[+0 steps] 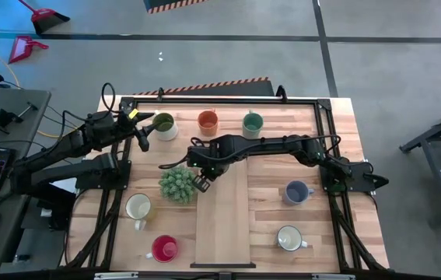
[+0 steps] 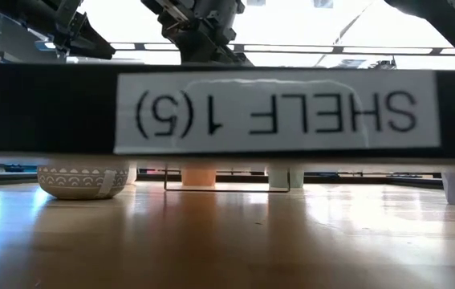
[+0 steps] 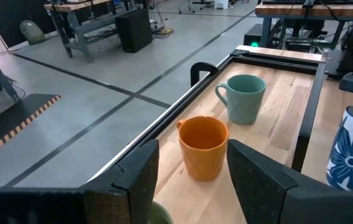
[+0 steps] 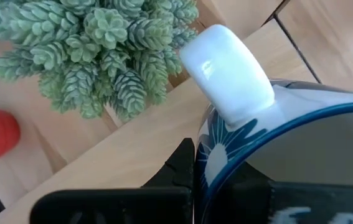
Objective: Place coffee mugs
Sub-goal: Put the top blue patterned mug on the shelf
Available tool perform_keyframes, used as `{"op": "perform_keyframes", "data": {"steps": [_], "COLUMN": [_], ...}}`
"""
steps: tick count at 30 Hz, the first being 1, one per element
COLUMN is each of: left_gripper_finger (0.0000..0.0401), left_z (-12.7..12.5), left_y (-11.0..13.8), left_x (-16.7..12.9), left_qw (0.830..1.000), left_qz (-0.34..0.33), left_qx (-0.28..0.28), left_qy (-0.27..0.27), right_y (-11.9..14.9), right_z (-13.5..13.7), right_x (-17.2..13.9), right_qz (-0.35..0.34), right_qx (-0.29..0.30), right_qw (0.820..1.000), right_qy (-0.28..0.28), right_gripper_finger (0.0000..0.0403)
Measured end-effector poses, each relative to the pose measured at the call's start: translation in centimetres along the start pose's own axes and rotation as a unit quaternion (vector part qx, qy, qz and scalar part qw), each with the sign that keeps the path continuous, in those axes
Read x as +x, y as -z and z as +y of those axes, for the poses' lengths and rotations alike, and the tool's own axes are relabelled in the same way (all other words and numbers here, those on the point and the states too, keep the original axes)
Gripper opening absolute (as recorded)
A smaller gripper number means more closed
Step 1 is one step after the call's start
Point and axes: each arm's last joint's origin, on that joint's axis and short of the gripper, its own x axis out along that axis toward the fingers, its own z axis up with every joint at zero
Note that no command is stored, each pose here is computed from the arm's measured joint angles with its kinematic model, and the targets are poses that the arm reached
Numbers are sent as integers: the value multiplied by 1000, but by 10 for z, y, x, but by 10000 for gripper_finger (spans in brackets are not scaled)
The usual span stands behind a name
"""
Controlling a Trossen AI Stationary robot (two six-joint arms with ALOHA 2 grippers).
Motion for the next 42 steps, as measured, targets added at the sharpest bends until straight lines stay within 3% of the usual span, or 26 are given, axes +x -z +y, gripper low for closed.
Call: {"op": "perform_keyframes", "data": {"steps": [32, 42], "left_gripper_finger": [179, 179], "left_z": [0, 0], "left_y": [-1, -1], "left_x": [0, 0], "left_qw": [1000, 1000], "left_qz": [-2, -2], "left_qx": [1, 1], "left_qy": [0, 0], "right_y": [3, 1], "right_z": [4, 6], "right_x": [14, 14], "right_qz": [-1, -15], "right_qx": [8, 5], "right_qw": [1000, 1000], "right_qy": [20, 14], "right_gripper_finger": [1, 57]}}
